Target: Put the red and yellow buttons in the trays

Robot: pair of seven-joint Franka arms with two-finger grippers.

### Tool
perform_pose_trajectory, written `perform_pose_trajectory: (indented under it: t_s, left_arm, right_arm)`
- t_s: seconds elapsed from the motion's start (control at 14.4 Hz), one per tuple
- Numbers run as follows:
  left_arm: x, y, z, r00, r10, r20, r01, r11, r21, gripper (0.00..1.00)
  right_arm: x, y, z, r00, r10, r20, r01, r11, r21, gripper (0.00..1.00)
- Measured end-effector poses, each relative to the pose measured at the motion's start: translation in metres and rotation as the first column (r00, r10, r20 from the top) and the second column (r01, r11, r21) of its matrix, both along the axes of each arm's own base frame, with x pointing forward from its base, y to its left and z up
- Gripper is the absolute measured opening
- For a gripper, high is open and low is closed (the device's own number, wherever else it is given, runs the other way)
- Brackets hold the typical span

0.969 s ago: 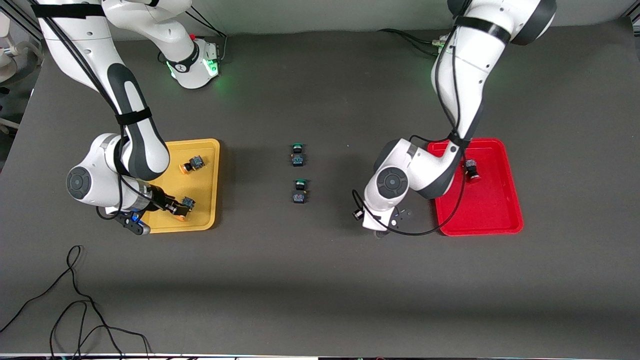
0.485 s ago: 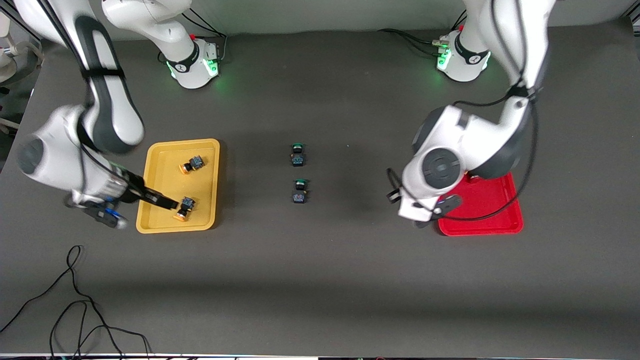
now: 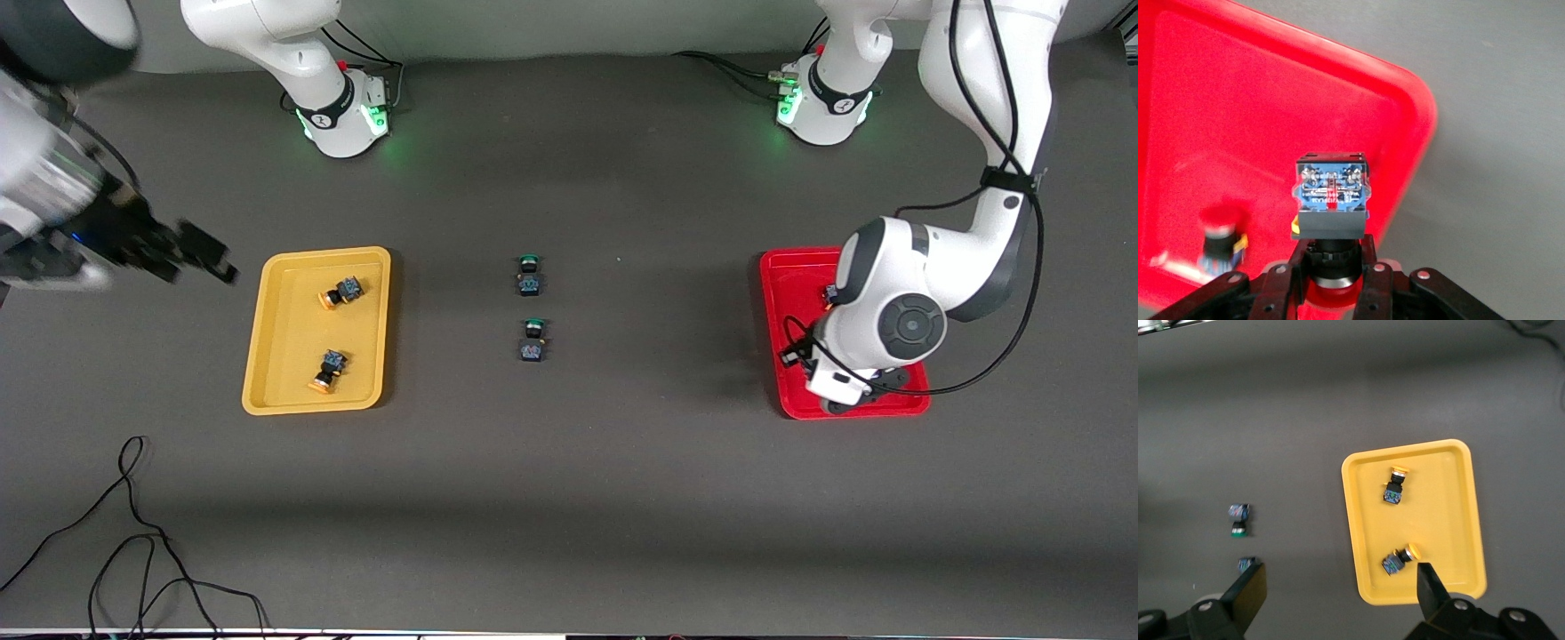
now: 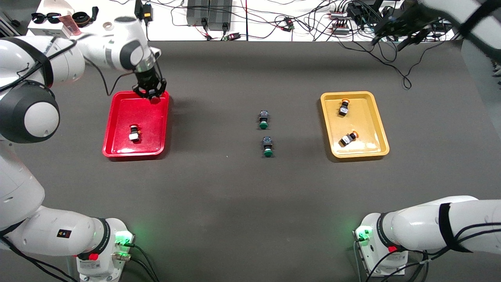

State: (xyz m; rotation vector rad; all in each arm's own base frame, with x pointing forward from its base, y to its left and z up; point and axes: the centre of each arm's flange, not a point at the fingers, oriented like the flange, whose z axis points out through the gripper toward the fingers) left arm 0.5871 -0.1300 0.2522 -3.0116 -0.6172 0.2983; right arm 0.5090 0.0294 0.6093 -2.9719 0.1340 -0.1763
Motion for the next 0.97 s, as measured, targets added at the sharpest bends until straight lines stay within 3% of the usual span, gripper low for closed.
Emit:
perform_pose_trajectory:
  t_s: [0.14, 0.28, 0.42, 0.55, 0.76, 0.97]
  left_arm:
    - [-0.015, 0.015, -0.032, 0.999, -0.018, 0.032, 0.018, 1.0, -0.006, 0.33]
    - [-0.024, 0.022, -0.046, 0.998, -0.043, 0.041, 0.043, 0.999, -0.009, 0.33]
    - [-0.023, 0.031, -0.046, 0.996, -0.071, 0.047, 0.072, 0.997, -0.01, 0.48]
    - [-0.02, 0.037, -0.038, 0.995, -0.081, 0.058, 0.082, 0.997, -0.009, 0.7]
    - [-0.019, 0.033, 0.004, 0.995, -0.091, 0.052, 0.091, 0.996, -0.006, 1.0]
    - [-0.025, 0.023, 0.091, 0.992, -0.11, 0.056, 0.111, 0.994, -0.002, 1.0]
  right_arm:
    - [-0.018, 0.0, 0.033, 0.999, 0.035, 0.014, -0.034, 0.999, -0.009, 1.0]
    - [-0.022, -0.003, 0.045, 0.997, 0.079, 0.019, -0.077, 0.995, -0.069, 1.0]
    - [-0.018, -0.006, 0.037, 0.994, 0.105, 0.002, -0.104, 0.989, -0.105, 1.0]
    - [-0.012, -0.005, 0.027, 0.993, 0.113, -0.019, -0.115, 0.987, -0.115, 1.0]
    - [-0.009, 0.0, 0.022, 0.992, 0.122, -0.029, -0.125, 0.985, -0.119, 1.0]
    - [-0.008, 0.0, 0.021, 0.992, 0.123, -0.032, -0.126, 0.985, -0.12, 1.0]
